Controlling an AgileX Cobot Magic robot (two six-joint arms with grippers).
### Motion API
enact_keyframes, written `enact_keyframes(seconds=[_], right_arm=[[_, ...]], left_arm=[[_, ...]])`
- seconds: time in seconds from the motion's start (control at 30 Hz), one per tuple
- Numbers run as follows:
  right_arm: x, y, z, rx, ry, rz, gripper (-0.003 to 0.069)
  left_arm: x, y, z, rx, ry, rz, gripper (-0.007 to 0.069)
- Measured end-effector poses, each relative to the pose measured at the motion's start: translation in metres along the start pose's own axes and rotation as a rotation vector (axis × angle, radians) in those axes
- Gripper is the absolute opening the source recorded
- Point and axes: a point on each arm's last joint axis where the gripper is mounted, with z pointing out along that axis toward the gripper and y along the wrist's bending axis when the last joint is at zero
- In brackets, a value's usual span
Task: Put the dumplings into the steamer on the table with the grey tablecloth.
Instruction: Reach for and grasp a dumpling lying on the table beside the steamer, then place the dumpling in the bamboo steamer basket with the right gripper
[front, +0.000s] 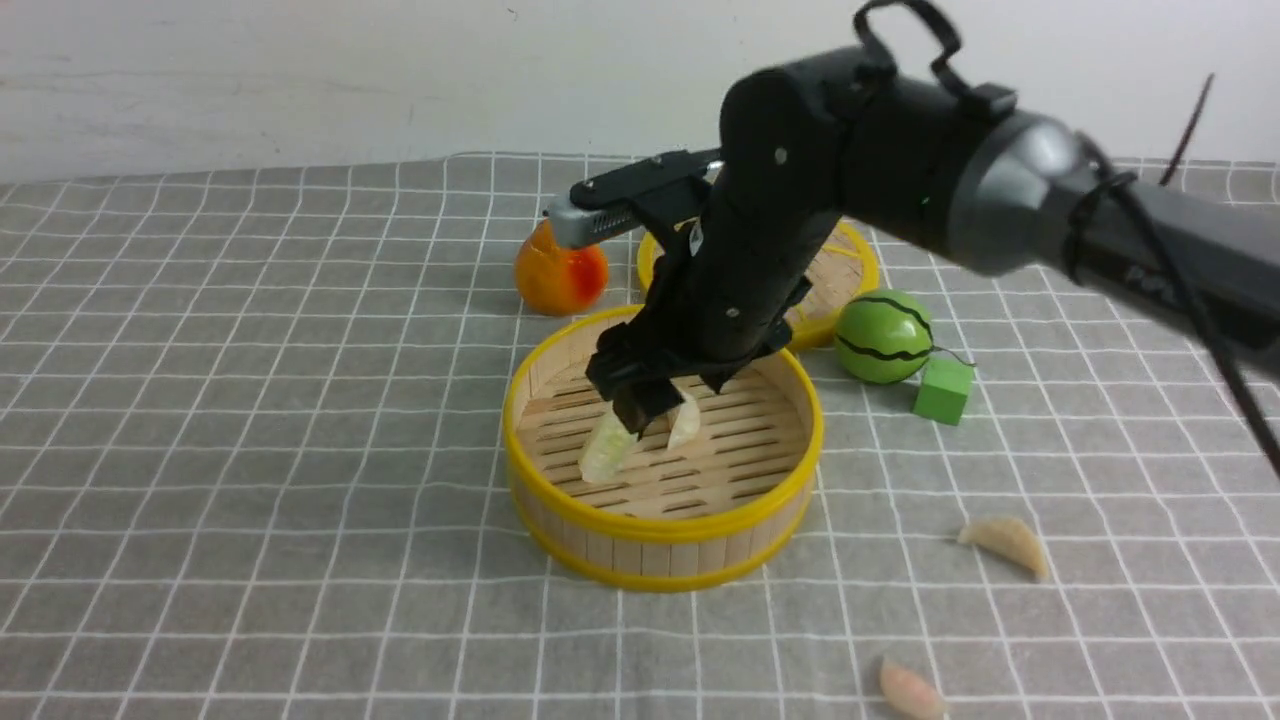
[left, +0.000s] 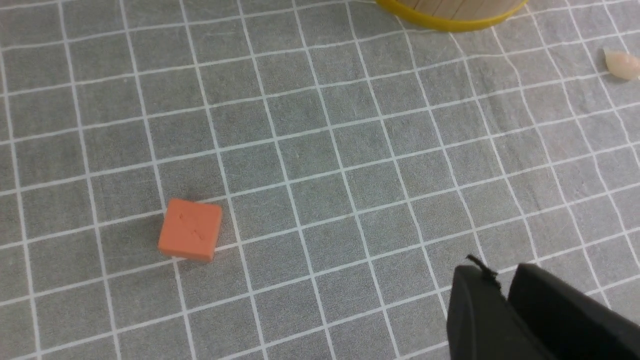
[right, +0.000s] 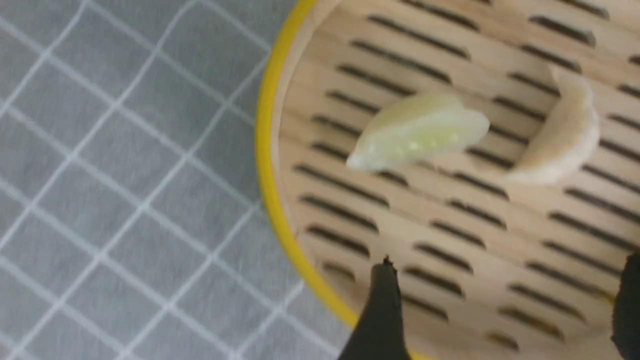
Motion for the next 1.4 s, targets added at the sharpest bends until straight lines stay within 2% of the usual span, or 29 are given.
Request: enact_keyframes(seconds=[0.17,0.23,0.43,0.63,0.93,1.07,1.17,1.27,1.4], right_arm=[[0.028,0.004,-0.044,-0.003,0.072,-0.089,0.0535],[0.054,0.005,-0.047,-0.005,0.134,-0.105,0.0507],[0.126,-0.008,-0.023,0.017,0.26,-0.083,0.047],[0.166,-0.038,0.019,0.061,0.265,0.025,0.0468],[0.168,-0.044,0.059,0.057,0.217,0.067,0.0444],[0.17,-0.044,0.061,0.054,0.239,0.067,0.0344],[0.168,-0.043,0.055,0.048,0.264,0.07,0.02],[0.159,-0.042,0.042,0.04,0.273,0.069,0.0185],[0.127,-0.038,0.014,0.041,0.188,0.05,0.0185]], left_arm=[[0.0,0.0,0.0,0.0,-0.001,0.0,0.0092],[0.0,0.0,0.0,0.0,-0.001,0.0,0.0095],[0.0,0.0,0.0,0.004,0.0,-0.002,0.0102],[0.001,-0.002,0.0,0.022,0.006,-0.009,0.0109],[0.001,-0.003,0.0,0.034,0.01,-0.014,0.0111],[0.001,-0.003,0.0,0.034,0.01,-0.014,0.0112],[0.001,-0.003,0.0,0.034,0.01,-0.014,0.0114],[0.001,-0.003,0.0,0.034,0.01,-0.014,0.012],[0.001,-0.003,0.0,0.034,0.01,-0.014,0.0123]])
